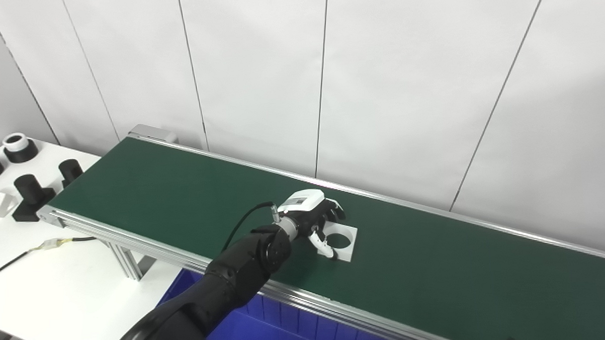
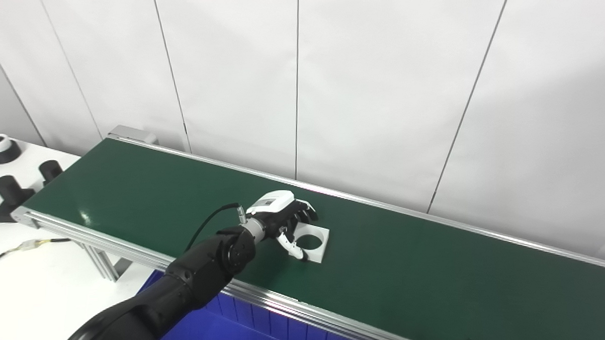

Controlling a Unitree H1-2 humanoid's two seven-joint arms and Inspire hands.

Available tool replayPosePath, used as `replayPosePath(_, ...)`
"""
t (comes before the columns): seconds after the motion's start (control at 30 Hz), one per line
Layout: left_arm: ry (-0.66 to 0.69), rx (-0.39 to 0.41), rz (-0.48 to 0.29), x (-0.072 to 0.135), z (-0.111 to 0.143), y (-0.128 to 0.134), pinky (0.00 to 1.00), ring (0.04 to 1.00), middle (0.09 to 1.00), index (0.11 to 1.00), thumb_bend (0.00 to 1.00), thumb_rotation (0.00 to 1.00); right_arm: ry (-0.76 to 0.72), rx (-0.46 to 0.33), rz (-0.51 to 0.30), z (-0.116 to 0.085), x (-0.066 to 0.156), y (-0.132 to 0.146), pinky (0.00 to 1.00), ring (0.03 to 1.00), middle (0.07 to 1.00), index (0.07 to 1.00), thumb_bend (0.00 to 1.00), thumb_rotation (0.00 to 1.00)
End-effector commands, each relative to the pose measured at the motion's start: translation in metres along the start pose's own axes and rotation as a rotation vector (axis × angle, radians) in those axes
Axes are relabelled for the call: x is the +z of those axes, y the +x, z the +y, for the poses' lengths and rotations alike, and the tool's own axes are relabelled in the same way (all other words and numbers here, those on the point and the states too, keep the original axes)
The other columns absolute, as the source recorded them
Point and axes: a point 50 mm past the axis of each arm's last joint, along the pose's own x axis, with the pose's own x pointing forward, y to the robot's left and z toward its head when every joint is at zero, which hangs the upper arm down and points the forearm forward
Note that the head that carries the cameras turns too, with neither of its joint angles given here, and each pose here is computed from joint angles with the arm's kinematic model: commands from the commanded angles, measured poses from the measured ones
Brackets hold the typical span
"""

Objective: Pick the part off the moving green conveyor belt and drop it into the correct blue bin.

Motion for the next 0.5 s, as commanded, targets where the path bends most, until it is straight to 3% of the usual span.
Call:
replayPosePath(0.0,-0.017,-0.013,-0.037,0.014,-0.002,0.006,0.41,0.452,0.436,0.534,0.51,0.00,0.012,-0.008,-0.091,-0.002,0.012,0.002,1.00,0.978,0.962,1.000,0.57,0.87)
replayPosePath(0.07,-0.012,-0.019,-0.039,0.015,-0.001,0.008,0.39,0.439,0.433,0.513,0.51,0.00,0.013,-0.008,-0.091,-0.002,0.012,0.002,1.00,0.978,0.962,1.000,0.57,0.87)
replayPosePath(0.2,-0.015,-0.024,-0.052,0.018,0.002,0.008,0.44,0.505,0.516,0.477,0.52,0.00,0.013,-0.012,-0.090,-0.002,0.012,0.002,1.00,0.978,0.963,1.000,0.56,0.87)
replayPosePath(0.47,-0.050,0.019,-0.089,0.017,0.007,-0.004,0.45,0.519,0.525,0.470,0.51,0.00,0.014,-0.020,-0.097,0.003,0.013,0.005,1.00,0.968,0.954,1.000,0.58,0.87)
